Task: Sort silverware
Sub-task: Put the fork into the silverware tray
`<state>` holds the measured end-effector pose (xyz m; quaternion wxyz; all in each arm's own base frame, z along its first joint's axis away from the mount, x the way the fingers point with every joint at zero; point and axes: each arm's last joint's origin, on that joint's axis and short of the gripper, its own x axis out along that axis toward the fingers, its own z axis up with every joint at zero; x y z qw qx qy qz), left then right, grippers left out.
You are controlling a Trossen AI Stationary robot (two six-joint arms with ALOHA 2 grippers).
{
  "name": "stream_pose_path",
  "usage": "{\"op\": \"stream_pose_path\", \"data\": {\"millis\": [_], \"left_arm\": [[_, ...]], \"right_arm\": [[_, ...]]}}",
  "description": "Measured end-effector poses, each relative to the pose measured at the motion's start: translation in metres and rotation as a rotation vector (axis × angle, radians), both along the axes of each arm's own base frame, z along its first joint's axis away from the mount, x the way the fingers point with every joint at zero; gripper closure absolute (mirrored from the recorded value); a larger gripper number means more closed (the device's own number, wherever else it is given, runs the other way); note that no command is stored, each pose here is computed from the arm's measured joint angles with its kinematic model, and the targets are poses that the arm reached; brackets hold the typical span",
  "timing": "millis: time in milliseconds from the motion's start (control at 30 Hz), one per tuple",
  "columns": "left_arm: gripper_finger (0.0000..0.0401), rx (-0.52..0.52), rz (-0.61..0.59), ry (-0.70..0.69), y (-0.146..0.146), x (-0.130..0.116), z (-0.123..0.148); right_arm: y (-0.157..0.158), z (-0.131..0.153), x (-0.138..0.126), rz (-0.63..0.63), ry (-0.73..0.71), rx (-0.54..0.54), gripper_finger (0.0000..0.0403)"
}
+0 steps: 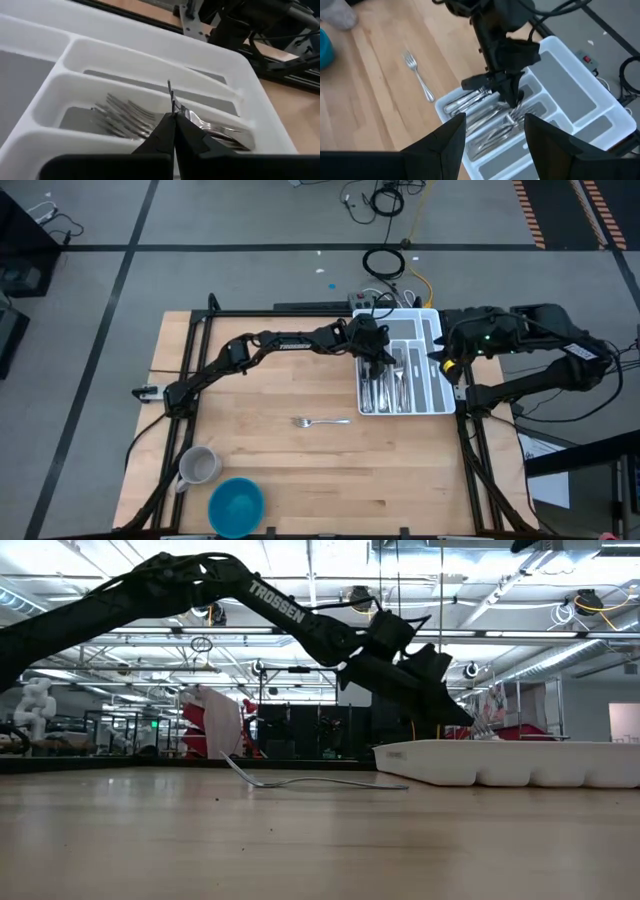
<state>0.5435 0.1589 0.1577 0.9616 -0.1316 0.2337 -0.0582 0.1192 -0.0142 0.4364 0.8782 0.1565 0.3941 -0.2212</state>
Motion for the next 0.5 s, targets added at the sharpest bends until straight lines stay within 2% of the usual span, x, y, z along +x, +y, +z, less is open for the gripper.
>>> {"op": "stream_pose_path", "data": {"millis": [233,500], "left_arm": [[0.0359,0.019,-0.015,0.045,0.0001,-0.0028,-0.0048],[0.0319,0.047,-0.088,0.019,-0.0013,-0.0027,-0.0040]], "right_arm": [[0.0008,-0.0088,0.0097,0.073,0.007,0.007,0.0211],[0.0008,-0.0077,0.0104,0.076,-0.009,0.003,0.0210]]}}
